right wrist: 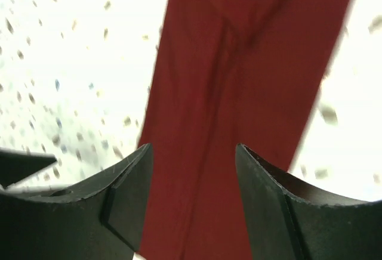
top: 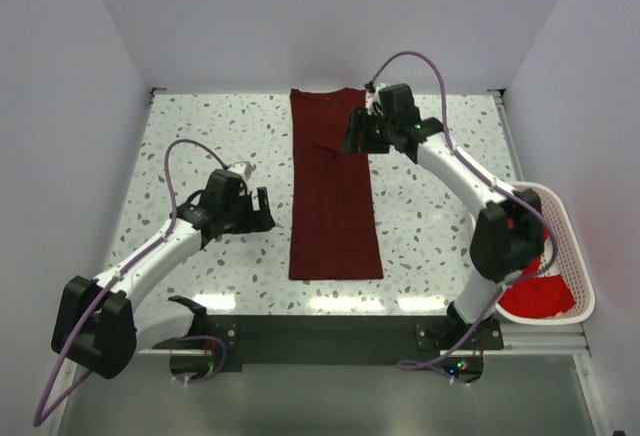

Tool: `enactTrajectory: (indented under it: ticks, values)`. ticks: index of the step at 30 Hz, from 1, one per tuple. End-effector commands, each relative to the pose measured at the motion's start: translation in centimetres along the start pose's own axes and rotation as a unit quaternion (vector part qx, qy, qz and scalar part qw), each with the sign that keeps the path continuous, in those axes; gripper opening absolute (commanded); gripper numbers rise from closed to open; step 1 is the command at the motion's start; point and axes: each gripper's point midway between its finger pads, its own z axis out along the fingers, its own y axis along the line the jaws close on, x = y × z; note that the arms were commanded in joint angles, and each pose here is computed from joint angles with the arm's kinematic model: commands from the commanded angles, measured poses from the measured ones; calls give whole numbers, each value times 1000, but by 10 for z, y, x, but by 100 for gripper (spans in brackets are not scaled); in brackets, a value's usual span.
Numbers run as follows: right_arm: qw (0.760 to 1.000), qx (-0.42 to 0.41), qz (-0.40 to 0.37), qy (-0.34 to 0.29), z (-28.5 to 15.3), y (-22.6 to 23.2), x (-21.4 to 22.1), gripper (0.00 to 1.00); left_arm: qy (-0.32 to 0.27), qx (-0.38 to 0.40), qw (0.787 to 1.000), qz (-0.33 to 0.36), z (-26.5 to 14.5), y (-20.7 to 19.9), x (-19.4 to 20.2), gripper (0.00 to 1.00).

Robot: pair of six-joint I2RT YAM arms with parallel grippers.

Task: Fold and stack the t-shirts
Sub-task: Fold the tshirt

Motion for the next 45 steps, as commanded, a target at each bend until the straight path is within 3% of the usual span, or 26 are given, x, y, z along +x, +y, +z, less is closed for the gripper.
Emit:
enactTrajectory:
  ticks: [1,5,14,29,36,45]
  values:
    - [993,86,-4,76,-42,-34,77,60,32,19,999,-17,-8,-20,20,82]
    - [979,130,7,158,-80,-63,164,58,58,45,997,-20,-12,-42,43,75]
    - [967,95,69,224,-107,-60,262,51,110,73,991,-24,5,-67,87,66]
    - [956,89,96,264,-87,-63,307,42,171,51,984,-5,23,-69,125,61]
    - [951,85,105,278,-86,-65,320,34,200,37,979,8,25,-67,140,52]
    - [949,89,102,283,-90,-68,325,31,211,-9,977,16,20,-52,148,46]
